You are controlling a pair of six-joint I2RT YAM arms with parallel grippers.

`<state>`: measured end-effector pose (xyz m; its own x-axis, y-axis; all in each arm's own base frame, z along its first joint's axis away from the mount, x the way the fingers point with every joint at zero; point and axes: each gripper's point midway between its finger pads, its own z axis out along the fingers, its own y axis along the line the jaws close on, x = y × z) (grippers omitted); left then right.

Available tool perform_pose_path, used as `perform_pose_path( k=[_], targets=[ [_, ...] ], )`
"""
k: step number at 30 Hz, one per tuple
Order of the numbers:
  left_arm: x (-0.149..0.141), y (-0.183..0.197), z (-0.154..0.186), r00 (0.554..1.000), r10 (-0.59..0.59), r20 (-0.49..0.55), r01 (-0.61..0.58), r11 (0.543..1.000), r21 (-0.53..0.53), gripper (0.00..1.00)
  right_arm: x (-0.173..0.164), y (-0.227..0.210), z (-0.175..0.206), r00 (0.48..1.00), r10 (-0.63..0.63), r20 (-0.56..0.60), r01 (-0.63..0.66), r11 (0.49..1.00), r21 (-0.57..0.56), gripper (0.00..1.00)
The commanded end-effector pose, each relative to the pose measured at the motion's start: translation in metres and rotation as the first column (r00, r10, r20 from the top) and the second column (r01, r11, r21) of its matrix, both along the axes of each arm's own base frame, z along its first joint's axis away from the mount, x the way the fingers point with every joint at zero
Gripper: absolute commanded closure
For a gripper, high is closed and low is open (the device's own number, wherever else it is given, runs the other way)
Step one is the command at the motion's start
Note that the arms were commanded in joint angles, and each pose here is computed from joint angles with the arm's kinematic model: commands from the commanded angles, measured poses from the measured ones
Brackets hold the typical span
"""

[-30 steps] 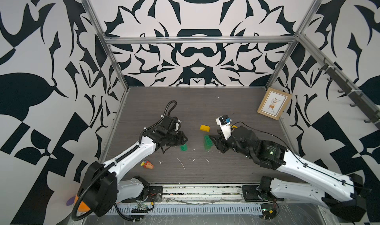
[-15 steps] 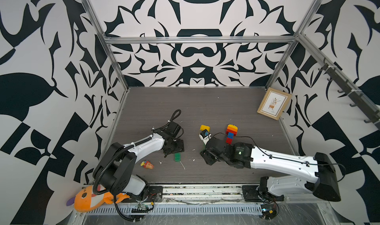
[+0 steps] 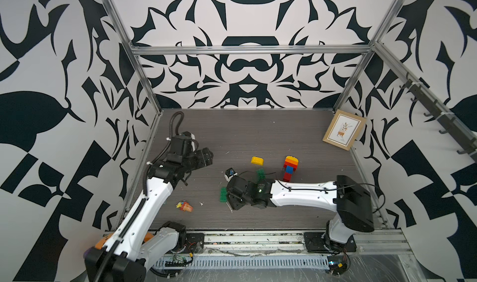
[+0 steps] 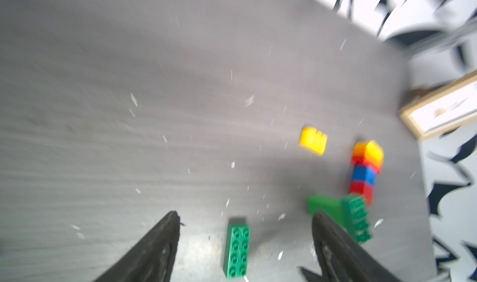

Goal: Assemble an ice cream with lego
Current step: Place the lego brick at the center of the board, then pick up the lego brick from the center of the board.

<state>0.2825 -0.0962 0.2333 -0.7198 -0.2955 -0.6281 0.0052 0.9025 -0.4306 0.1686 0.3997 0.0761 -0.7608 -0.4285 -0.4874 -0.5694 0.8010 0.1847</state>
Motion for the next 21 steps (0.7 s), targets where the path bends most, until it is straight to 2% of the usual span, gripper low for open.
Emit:
perform_pose_path(
  k=[1, 7, 17, 21],
  targets=[
    [-0.018, 0.013, 0.0, 0.999, -0.03, -0.032, 0.031, 0.999, 0.041, 0.12, 0.003, 0.031, 0.006, 0.999, -0.023, -0.04, 0.026, 0.996, 0.084, 0.35],
    [-0.018, 0.013, 0.009, 0.999, -0.05, 0.0, 0.05, 0.999, 0.016, 0.1, 0.003, 0.055, -0.02, 0.997, 0.008, -0.082, -0.002, 0.997, 0.075, 0.33],
    [-0.019, 0.022, 0.006, 0.999, -0.031, 0.018, 0.03, 0.999, 0.036, 0.09, 0.022, 0.069, -0.021, 0.999, 0.038, -0.011, -0.038, 0.999, 0.006, 0.31],
    [-0.019, 0.024, -0.002, 1.0, -0.031, -0.004, 0.031, 0.999, 0.036, 0.08, 0.022, 0.071, -0.027, 0.999, 0.048, -0.019, -0.048, 0.999, -0.016, 0.37]
  ],
)
